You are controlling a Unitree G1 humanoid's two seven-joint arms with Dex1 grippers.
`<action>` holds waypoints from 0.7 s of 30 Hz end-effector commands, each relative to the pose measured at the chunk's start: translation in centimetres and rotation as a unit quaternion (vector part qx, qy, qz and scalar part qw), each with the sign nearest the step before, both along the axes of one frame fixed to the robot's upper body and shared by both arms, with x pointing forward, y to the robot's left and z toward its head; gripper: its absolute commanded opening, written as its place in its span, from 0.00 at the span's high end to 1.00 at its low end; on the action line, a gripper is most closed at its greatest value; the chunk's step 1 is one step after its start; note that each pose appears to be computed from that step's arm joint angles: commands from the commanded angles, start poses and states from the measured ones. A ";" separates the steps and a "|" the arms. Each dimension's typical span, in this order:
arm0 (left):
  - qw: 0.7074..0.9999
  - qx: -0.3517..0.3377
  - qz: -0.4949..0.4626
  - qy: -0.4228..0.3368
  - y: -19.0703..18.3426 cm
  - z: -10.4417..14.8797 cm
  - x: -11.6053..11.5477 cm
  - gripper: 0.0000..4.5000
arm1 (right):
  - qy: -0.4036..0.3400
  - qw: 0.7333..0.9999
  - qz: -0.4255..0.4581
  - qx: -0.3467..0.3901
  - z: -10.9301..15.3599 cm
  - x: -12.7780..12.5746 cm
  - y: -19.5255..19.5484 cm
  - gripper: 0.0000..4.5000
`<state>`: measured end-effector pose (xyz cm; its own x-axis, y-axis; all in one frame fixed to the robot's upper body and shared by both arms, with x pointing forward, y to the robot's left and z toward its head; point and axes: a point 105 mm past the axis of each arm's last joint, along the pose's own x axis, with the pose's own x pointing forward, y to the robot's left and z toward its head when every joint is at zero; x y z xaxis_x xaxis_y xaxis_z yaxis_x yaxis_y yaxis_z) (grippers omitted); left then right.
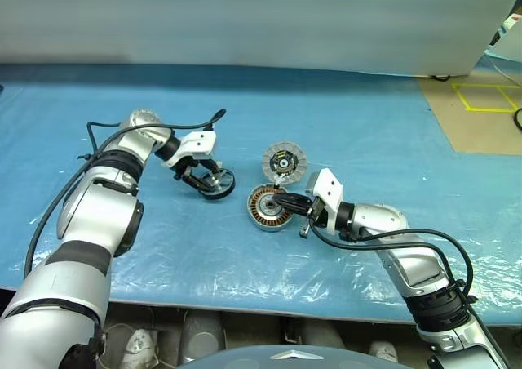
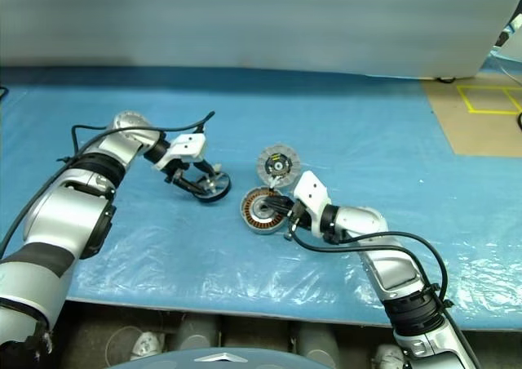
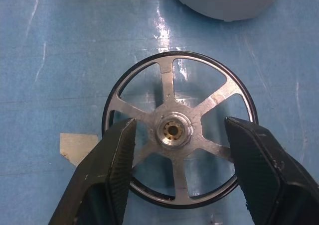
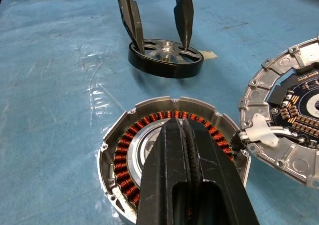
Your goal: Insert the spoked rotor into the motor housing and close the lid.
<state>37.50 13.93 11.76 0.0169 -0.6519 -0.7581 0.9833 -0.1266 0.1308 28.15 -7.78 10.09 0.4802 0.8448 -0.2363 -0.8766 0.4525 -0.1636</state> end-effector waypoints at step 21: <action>0.995 -0.086 -0.028 -0.028 -2.4 4.0 0.3 0.67 | -0.012 1.000 -0.003 0.009 1.6 -1.3 -1.9 1.00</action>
